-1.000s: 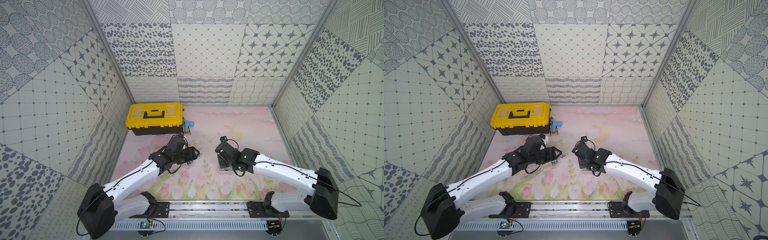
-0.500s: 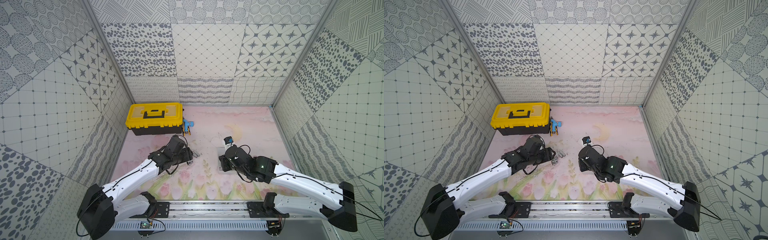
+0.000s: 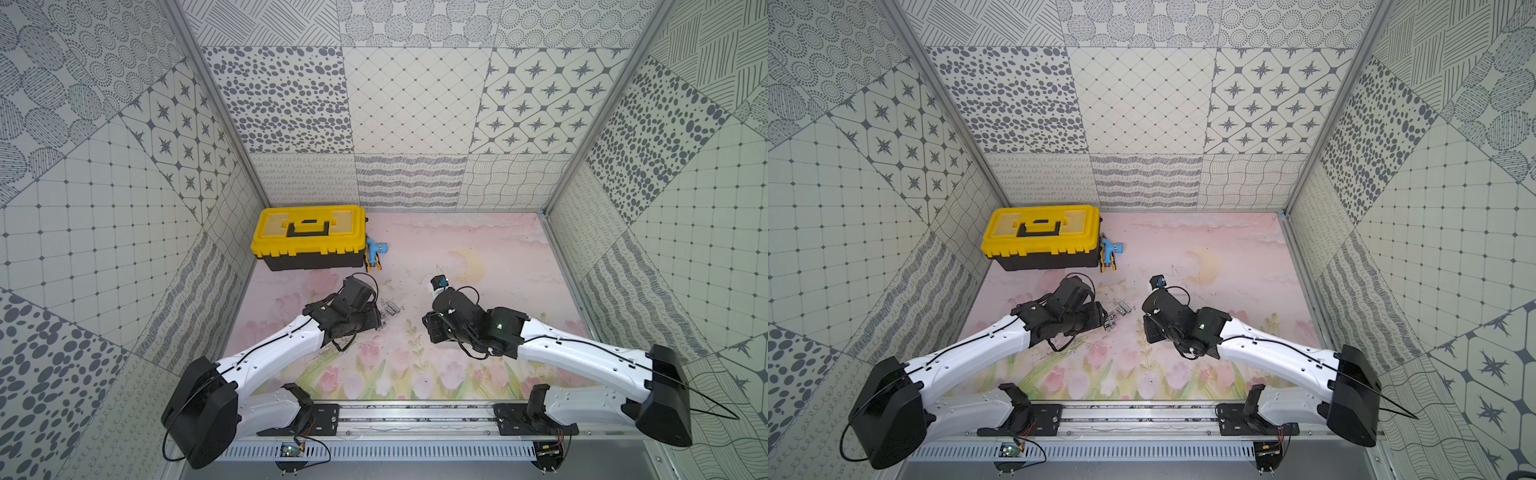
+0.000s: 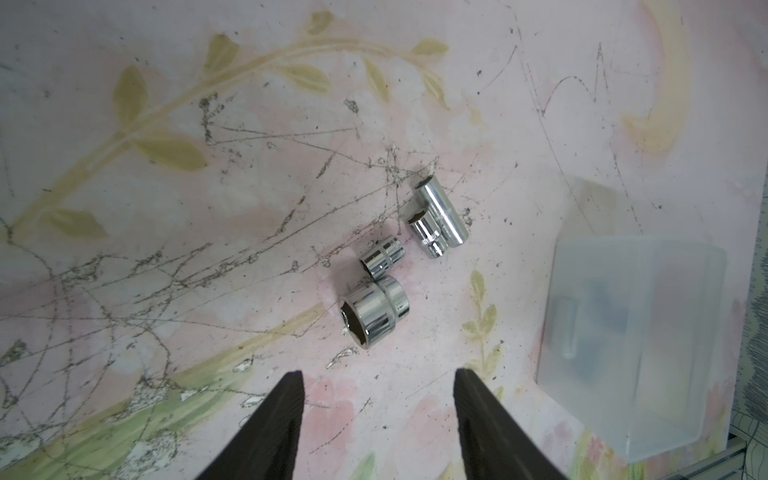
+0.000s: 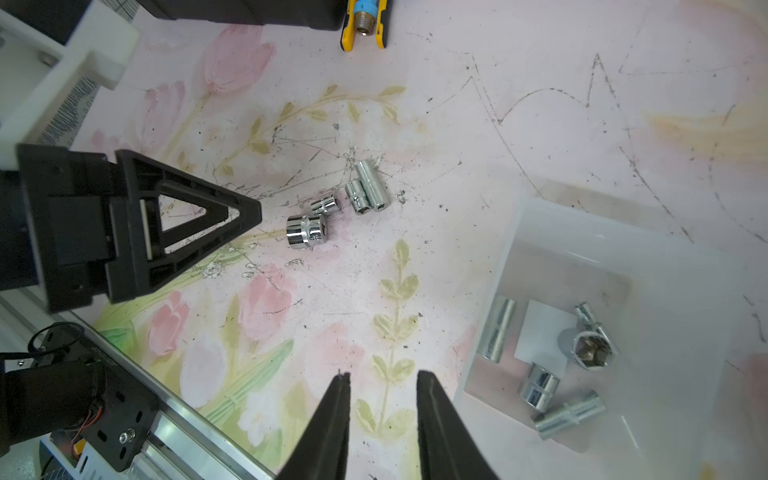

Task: Put the socket on the desktop into the storage box
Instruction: Place the socket head in the storage box, then pick up the socket head at the center of the board.

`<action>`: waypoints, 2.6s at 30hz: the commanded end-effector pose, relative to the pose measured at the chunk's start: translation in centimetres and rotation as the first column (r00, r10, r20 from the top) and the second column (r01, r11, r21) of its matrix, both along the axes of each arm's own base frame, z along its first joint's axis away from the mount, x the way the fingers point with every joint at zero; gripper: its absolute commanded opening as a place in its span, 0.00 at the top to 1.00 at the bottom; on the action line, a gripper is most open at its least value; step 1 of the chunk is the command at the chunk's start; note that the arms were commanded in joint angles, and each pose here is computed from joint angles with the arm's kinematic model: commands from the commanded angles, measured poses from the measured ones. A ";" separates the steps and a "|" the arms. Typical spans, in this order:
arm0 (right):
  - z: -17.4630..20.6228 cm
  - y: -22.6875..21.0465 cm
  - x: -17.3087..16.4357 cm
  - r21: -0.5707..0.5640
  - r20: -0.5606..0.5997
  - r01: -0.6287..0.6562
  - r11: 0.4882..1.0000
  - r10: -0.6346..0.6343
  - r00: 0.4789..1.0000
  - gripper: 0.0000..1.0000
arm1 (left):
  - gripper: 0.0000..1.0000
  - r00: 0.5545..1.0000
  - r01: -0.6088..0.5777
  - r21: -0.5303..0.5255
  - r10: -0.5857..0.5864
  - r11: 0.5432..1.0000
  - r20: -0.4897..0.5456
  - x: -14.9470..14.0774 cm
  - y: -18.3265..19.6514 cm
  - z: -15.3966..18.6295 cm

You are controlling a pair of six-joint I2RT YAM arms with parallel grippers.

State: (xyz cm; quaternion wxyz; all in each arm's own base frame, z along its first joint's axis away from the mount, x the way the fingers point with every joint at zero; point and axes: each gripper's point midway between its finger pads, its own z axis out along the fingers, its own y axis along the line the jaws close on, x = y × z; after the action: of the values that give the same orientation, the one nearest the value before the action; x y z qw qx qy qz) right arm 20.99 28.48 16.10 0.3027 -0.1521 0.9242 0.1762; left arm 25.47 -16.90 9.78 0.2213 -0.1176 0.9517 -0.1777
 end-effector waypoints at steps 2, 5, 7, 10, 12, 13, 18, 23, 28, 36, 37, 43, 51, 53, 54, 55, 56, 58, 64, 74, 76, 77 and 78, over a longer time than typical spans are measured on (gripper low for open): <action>-0.4 2.9 1.8 0.013 -0.034 -0.031 0.999 0.031 0.999 0.69 | 0.40 1.000 -0.028 0.022 0.028 0.999 -0.005 -0.3 0.9 -0.4; -1.8 4.4 2.8 -0.013 -0.067 -0.053 0.999 0.052 0.996 0.68 | 0.41 0.999 -0.033 0.023 0.033 0.999 0.005 -0.5 1.2 -0.3; -2.6 5.2 3.1 -0.033 -0.081 -0.072 0.997 0.069 0.994 0.65 | 0.41 0.999 -0.038 0.026 0.038 0.999 0.013 -0.5 1.4 -0.2; -3.5 7.0 2.8 -0.026 -0.121 -0.126 0.992 0.122 0.985 0.62 | 0.41 0.998 -0.055 0.035 0.055 0.998 0.013 -0.8 2.1 -0.4; -4.0 8.0 2.5 -0.028 -0.130 -0.156 0.987 0.151 0.980 0.56 | 0.41 0.997 -0.080 0.036 0.079 0.996 0.014 -0.9 2.6 -0.5; -4.4 8.4 2.4 -0.037 -0.132 -0.167 0.985 0.161 0.978 0.54 | 0.41 0.996 -0.092 0.036 0.092 0.995 0.010 -1.1 2.9 -0.7; -5.5 9.8 2.5 -0.047 -0.150 -0.176 0.983 0.167 0.974 0.51 | 0.41 0.993 -0.119 0.014 0.119 0.993 0.011 -1.3 3.4 -0.8; -6.5 11.3 2.8 -0.061 -0.151 -0.184 0.981 0.174 0.973 0.45 | 0.41 0.992 -0.124 0.000 0.124 0.992 0.011 -1.4 3.4 -0.7; -7.5 12.0 3.1 -0.077 -0.158 -0.179 0.981 0.165 0.973 0.41 | 0.40 0.992 -0.124 -0.006 0.124 0.992 0.013 -1.5 3.5 -0.7; -8.5 13.1 3.7 -0.086 -0.167 -0.180 0.980 0.164 0.972 0.42 | 0.40 0.992 -0.123 -0.011 0.123 0.992 0.014 -1.7 3.7 -0.7; -8.8 13.2 3.8 -0.089 -0.170 -0.180 0.980 0.163 0.972 0.42 | 0.40 0.992 -0.123 -0.011 0.124 0.992 0.015 -1.7 3.7 -0.7; -9.7 13.3 3.9 -0.102 -0.183 -0.180 0.978 0.160 0.970 0.45 | 0.40 0.993 -0.119 -0.014 0.119 0.993 0.017 -1.7 3.7 -0.7; -10.6 13.5 3.7 -0.127 -0.192 -0.185 0.975 0.159 0.968 0.49 | 0.39 0.993 -0.114 -0.019 0.115 0.993 0.011 -1.7 3.6 -0.8; -10.9 13.4 3.8 -0.134 -0.193 -0.183 0.974 0.155 0.969 0.49 | 0.39 0.993 -0.115 -0.019 0.116 0.993 0.011 -1.7 3.7 -0.7; -10.9 13.4 3.7 -0.136 -0.194 -0.183 0.974 0.155 0.969 0.49 | 0.39 0.993 -0.114 -0.019 0.115 0.993 0.010 -1.7 3.6 -0.7; -11.0 13.3 3.8 -0.138 -0.193 -0.182 0.974 0.154 0.969 0.49 | 0.39 0.993 -0.114 -0.020 0.114 0.993 0.012 -1.7 3.6 -0.7; -11.1 13.3 3.8 -0.141 -0.194 -0.181 0.973 0.152 0.969 0.50 | 0.39 0.993 -0.113 -0.019 0.113 0.993 0.012 -1.7 3.6 -0.7; -11.3 13.3 3.8 -0.145 -0.196 -0.182 0.973 0.152 0.969 0.51 | 0.39 0.993 -0.113 -0.022 0.113 0.993 0.014 -1.6 3.6 -0.6; -11.6 13.2 3.7 -0.149 -0.203 -0.185 0.971 0.154 0.967 0.55 | 0.39 0.993 -0.113 -0.027 0.113 0.993 0.014 -1.5 3.5 -0.5; -12.1 13.2 3.7 -0.159 -0.206 -0.186 0.970 0.151 0.967 0.55 | 0.39 0.994 -0.109 -0.031 0.110 0.994 0.007 -1.7 3.4 -0.6; -12.1 13.2 3.7 -0.160 -0.205 -0.187 0.969 0.152 0.967 0.55 | 0.39 0.994 -0.110 -0.031 0.110 0.993 0.005 -1.7 3.4 -0.6; -12.1 13.2 3.7 -0.161 -0.205 -0.188 0.969 0.153 0.967 0.56 | 0.39 0.994 -0.111 -0.031 0.111 0.993 0.006 -1.7 3.4 -0.6; -12.1 13.3 3.7 -0.160 -0.204 -0.189 0.969 0.155 0.967 0.57 | 0.39 0.994 -0.108 -0.031 0.109 0.994 0.005 -1.7 3.4 -0.6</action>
State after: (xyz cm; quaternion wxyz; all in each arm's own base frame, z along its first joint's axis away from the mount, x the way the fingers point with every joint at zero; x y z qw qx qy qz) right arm 24.31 40.98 4.11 0.1730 -0.2356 0.9469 0.1342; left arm 23.96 -13.55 9.16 0.2385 -0.1736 0.9383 -0.1804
